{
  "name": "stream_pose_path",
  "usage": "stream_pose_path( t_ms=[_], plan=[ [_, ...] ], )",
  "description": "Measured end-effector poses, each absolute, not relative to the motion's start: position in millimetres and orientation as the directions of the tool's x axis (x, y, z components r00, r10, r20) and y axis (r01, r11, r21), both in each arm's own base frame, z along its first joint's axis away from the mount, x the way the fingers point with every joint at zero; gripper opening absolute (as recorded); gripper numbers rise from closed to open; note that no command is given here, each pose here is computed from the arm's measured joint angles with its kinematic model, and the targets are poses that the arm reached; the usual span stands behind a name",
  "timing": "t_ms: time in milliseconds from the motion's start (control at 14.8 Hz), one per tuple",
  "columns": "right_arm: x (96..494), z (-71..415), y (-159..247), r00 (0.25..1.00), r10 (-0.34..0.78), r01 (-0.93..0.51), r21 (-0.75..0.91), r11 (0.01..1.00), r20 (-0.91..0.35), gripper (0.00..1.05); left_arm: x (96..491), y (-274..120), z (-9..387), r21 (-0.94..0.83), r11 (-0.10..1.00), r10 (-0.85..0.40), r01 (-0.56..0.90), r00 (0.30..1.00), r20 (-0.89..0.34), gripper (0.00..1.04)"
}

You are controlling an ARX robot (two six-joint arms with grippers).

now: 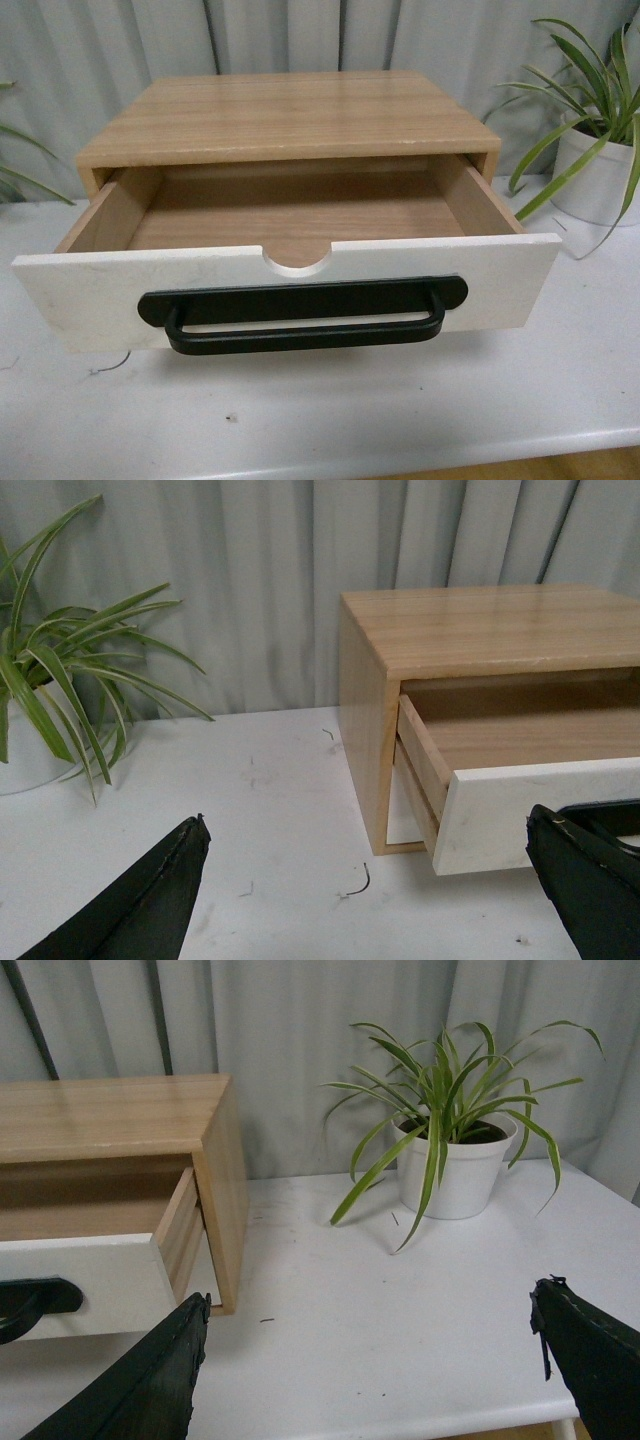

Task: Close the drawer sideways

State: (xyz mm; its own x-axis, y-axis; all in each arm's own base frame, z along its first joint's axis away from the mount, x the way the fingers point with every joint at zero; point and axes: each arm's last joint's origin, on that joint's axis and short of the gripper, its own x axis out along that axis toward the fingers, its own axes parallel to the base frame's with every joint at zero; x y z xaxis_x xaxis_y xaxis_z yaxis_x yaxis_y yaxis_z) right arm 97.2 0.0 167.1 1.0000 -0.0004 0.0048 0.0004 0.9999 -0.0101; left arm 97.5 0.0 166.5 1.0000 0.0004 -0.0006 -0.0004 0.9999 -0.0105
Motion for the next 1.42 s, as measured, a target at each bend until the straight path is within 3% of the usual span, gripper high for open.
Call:
stream_pose_path(
  t_ms=[944, 1011, 1079, 1146, 1213, 1416],
  plan=[
    [97.2, 167.1, 0.0, 1.000, 0.000, 0.000, -0.010, 1.000, 0.005, 0.98, 97.5, 0.0, 166.5, -0.010, 1.000, 0.000, 0.000, 1.000, -0.001, 0.98],
    [107.9, 169.0, 8.4, 0.973, -0.093, 0.124, 0.140, 0.982, -0.213, 0.98, 100.8, -7.6, 161.4, 0.072, 0.989, -0.126, 0.133, 0.988, -0.094, 0.98],
    [122.3, 181.5, 16.1, 0.947, 0.031, 0.022, 0.160, 0.987, -0.321, 0.98, 104.5, -16.7, 161.0, 0.166, 0.936, -0.279, 0.310, 0.942, -0.187, 0.98],
    [133.3, 182.9, 31.2, 0.873, 0.201, -0.168, 0.113, 0.979, -0.445, 0.98, 108.8, -22.2, 157.6, 0.245, 0.866, -0.371, 0.435, 0.889, -0.267, 0.98],
    [144.0, 174.6, 50.5, 0.751, 0.323, -0.382, 0.021, 0.924, -0.575, 0.98, 116.5, -28.4, 154.9, 0.326, 0.760, -0.450, 0.563, 0.816, -0.361, 0.98],
    [177.7, 173.0, 76.0, 0.642, 0.379, -0.604, -0.134, 0.786, -0.666, 0.98, 132.2, -41.8, 144.9, 0.448, 0.506, -0.518, 0.737, 0.675, -0.526, 0.98]
  ],
)
